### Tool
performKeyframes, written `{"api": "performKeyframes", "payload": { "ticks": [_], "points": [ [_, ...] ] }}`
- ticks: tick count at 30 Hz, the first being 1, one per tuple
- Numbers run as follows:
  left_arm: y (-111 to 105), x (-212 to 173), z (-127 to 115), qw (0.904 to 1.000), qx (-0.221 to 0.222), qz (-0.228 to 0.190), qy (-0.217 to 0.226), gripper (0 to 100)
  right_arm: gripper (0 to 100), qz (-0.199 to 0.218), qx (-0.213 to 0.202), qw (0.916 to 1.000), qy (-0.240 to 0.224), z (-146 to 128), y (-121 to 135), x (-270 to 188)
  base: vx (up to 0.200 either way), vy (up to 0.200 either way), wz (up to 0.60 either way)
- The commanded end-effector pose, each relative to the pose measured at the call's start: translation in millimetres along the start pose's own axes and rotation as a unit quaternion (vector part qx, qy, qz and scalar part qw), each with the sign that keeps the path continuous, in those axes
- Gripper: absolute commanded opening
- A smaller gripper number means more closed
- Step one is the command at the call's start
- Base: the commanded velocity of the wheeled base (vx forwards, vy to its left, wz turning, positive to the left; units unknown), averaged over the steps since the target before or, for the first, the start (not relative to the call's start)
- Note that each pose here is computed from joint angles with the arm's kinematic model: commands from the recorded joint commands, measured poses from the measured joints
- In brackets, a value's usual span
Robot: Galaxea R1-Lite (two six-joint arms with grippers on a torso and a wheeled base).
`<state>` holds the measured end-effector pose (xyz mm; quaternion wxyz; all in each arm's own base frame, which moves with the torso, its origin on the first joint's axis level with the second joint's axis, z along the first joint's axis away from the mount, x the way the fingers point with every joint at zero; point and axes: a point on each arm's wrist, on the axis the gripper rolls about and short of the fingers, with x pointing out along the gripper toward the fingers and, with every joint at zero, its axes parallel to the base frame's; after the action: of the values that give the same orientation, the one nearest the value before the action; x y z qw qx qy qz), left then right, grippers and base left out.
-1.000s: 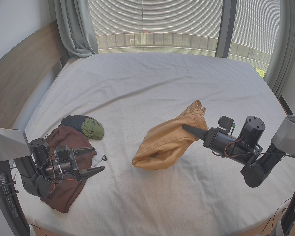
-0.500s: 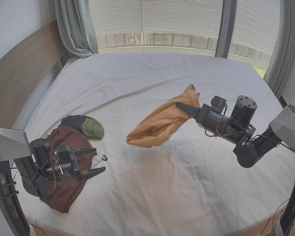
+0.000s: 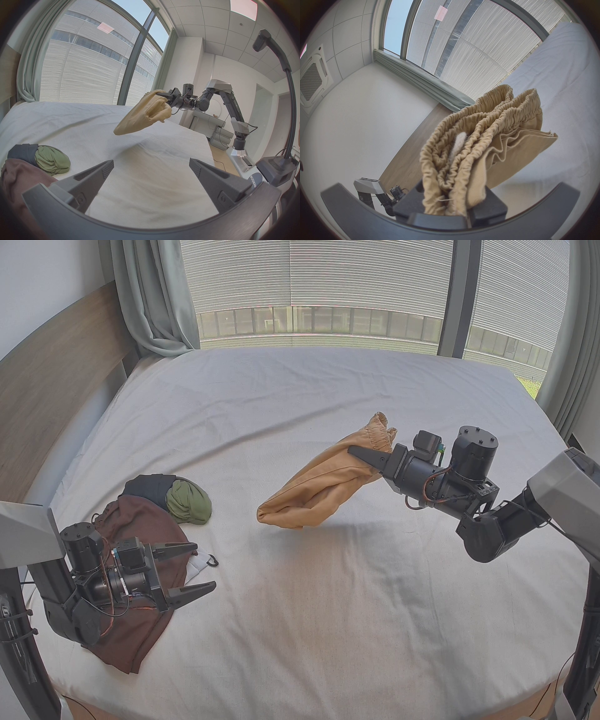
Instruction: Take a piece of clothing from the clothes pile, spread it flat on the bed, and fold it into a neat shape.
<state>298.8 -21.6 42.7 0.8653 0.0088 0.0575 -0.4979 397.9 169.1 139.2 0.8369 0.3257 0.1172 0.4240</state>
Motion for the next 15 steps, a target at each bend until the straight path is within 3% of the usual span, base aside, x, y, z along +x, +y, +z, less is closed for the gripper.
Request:
{"api": "performKeyframes", "payload": {
  "ticks": [1,15],
  "points": [
    [0,0,0,1.0,0.0,0.0,0.0,100,0,-0.007,0.006,0.9999,0.006,-8,-17,8,0.0,0.0,0.0],
    [-1,-1,-3,1.0,-0.006,0.0,0.003,100,0,-0.004,0.002,1.0,-0.003,10,-27,35,0.0,0.0,0.0]
  ]
}}
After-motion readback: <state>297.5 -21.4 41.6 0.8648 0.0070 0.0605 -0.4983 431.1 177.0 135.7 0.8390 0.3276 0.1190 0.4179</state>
